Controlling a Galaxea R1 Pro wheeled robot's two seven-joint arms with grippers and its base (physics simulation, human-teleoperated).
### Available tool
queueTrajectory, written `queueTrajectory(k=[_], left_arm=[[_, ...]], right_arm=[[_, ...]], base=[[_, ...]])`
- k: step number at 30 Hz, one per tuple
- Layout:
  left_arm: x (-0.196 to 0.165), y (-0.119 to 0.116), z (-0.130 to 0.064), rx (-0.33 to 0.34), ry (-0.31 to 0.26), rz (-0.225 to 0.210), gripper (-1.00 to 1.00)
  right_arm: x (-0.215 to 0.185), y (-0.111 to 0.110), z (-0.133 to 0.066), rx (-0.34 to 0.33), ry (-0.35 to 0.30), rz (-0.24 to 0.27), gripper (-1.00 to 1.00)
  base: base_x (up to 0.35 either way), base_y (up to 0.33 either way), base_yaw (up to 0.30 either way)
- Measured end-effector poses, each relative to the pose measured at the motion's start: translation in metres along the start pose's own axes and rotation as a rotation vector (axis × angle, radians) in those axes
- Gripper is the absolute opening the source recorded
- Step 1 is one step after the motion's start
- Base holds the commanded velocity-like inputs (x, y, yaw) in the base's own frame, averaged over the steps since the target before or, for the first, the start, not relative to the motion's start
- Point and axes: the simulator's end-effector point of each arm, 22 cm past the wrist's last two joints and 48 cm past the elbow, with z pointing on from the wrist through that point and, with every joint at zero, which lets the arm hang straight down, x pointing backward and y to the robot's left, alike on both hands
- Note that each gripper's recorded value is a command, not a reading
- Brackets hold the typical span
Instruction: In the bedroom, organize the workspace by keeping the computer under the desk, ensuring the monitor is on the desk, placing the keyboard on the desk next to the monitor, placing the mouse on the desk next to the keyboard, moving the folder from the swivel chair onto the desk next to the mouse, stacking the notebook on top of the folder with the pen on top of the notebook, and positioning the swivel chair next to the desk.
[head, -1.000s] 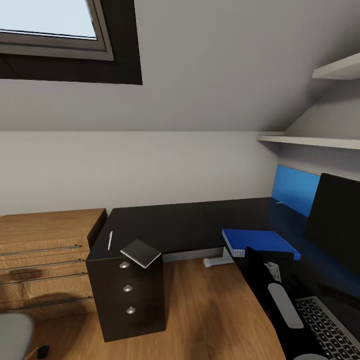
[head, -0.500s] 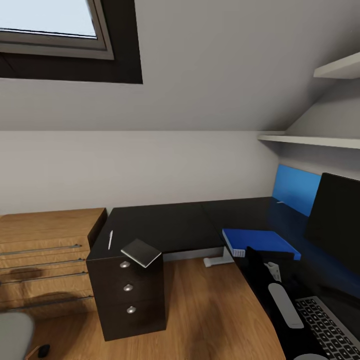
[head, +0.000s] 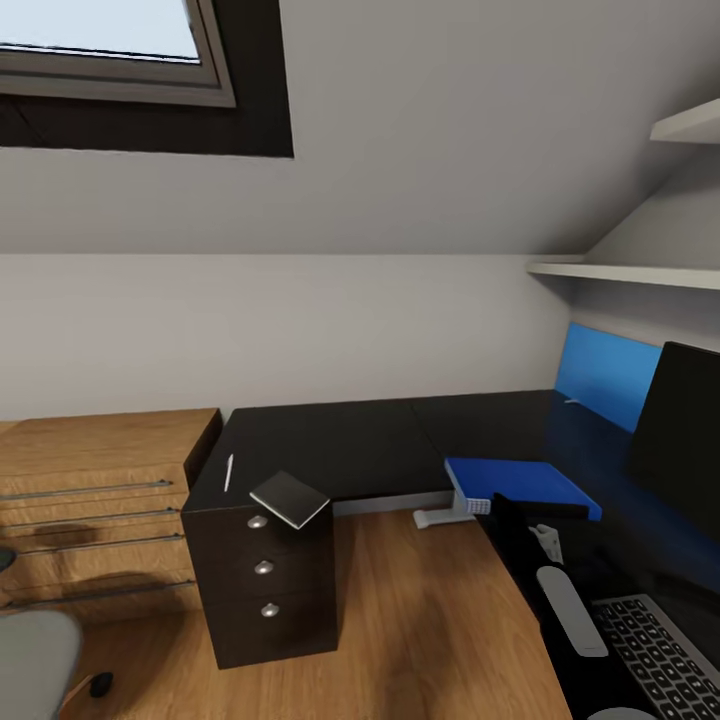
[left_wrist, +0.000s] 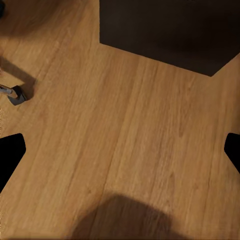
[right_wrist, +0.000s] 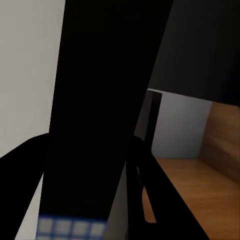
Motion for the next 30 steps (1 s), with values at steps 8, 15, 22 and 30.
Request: queueTrajectory(k=[8, 15, 22, 30], left_arm=[[0.0024, 0.0017, 0.0004, -0.005, 0.006, 0.001, 1.00], [0.0028, 0.0016, 0.0004, -0.006, 0.006, 0.001, 1.00], [0.0029, 0.0014, 0.0004, -0.006, 0.006, 0.001, 1.00], [0.0051, 0.0018, 0.0007, -0.008, 0.011, 0.003, 1.00]], right_arm=[[0.0004, -0.0029, 0.0011, 0.004, 0.002, -0.002, -1.00], [0.0002, -0.0036, 0.0011, 0.006, -0.001, 0.001, -1.00], [0.0007, -0.0038, 0.0011, 0.008, -0.001, 0.002, -1.00], [-0.0003, -0.0075, 0.0021, 0.015, -0.001, 0.000, -1.00]], base=[[0.000, 0.000, 0.032], [0.000, 0.000, 0.002], [0.000, 0.000, 0.000], [0.000, 0.000, 0.000]])
